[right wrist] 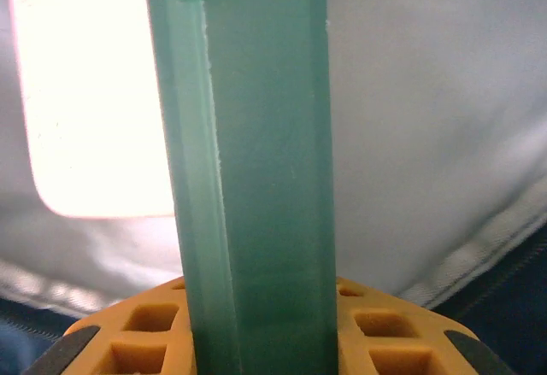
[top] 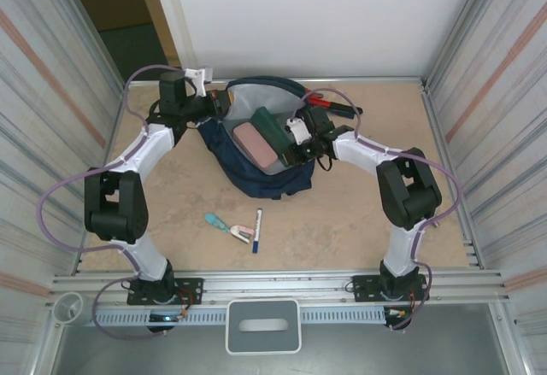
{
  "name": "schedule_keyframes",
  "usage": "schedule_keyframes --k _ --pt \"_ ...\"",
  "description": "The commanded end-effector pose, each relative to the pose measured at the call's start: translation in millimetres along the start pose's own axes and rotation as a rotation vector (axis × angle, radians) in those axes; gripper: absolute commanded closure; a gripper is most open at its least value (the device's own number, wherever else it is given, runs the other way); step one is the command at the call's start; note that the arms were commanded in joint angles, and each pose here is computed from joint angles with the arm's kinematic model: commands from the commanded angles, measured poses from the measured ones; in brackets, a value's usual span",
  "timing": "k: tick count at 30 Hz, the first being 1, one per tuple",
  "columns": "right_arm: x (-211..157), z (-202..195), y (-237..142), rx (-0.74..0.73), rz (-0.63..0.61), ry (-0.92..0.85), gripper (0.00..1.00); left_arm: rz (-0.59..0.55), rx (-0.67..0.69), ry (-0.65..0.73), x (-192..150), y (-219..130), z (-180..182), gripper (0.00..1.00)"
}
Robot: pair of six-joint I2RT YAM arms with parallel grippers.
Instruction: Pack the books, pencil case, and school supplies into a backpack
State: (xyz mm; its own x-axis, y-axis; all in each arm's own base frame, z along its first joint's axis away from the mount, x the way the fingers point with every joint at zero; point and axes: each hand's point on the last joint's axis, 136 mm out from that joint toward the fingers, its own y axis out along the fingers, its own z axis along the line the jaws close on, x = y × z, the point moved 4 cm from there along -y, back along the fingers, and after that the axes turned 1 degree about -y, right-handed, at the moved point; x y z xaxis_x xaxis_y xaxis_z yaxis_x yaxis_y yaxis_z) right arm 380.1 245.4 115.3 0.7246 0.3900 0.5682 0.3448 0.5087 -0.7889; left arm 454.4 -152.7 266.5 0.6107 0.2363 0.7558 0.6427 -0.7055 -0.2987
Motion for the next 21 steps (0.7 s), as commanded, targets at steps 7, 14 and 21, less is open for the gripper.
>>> schedule_keyframes --k 7,14,21 --pt "30.2 -3.2 -14.5 0.321 -0.060 0.437 0.87 -0.195 -0.328 0.076 38.3 -37.8 -79.8 1.00" --pt "22.4 0.9 0.5 0.435 0.000 0.581 0.87 -0.259 -0.372 0.114 54.0 -45.1 -92.8 1.00" --pt "40.9 -13.7 12.4 0.442 0.003 0.649 0.85 -0.213 -0.405 0.117 49.6 -35.1 -92.4 1.00"
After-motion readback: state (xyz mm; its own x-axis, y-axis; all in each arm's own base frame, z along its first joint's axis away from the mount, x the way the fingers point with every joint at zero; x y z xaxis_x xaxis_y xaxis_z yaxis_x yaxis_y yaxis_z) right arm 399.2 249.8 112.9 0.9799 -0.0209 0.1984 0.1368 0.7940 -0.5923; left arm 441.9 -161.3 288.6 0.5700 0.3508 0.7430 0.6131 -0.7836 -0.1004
